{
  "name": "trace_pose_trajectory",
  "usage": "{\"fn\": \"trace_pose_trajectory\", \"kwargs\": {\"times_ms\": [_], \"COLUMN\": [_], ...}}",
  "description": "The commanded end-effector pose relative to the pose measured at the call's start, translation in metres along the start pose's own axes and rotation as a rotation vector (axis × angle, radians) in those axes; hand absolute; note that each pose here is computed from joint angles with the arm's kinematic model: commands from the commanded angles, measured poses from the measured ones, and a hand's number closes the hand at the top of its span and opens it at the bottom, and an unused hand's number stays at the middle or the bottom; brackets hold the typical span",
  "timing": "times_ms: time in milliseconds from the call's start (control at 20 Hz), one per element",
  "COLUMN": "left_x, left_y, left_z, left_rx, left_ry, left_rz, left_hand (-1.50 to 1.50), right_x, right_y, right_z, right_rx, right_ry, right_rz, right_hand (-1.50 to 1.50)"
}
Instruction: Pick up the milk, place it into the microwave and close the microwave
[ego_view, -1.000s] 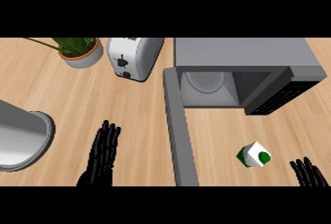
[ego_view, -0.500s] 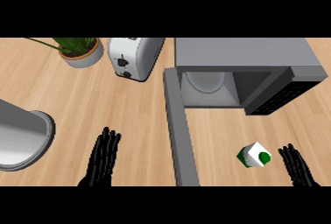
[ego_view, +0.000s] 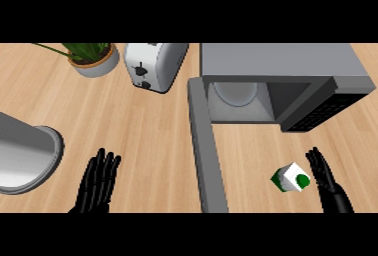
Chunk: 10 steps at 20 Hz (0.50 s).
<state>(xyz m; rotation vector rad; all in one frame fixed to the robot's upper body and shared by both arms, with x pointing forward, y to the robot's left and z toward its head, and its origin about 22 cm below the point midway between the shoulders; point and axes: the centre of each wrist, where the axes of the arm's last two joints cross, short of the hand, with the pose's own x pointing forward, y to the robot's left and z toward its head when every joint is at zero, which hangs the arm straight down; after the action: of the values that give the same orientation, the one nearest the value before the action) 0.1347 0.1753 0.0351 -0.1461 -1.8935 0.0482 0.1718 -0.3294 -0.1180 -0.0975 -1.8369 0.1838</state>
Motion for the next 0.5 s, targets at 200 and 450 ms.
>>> {"fn": "trace_pose_trajectory", "kwargs": {"times_ms": [200,450], "left_x": [0.011,0.015], "left_y": [0.035,0.036], "left_z": [0.007,0.022], "left_rx": [0.007,-0.015], "left_ry": [0.005,0.008], "left_rz": [-0.005,0.004], "left_hand": [-1.5,-1.5], "right_x": [-0.031,-0.046], "right_y": [0.015,0.009], "right_z": [-0.022,-0.034], "right_rx": [-0.032,-0.073], "right_ry": [-0.038,-0.036], "right_rz": [0.047,0.025], "right_hand": [-1.5,1.5]}}
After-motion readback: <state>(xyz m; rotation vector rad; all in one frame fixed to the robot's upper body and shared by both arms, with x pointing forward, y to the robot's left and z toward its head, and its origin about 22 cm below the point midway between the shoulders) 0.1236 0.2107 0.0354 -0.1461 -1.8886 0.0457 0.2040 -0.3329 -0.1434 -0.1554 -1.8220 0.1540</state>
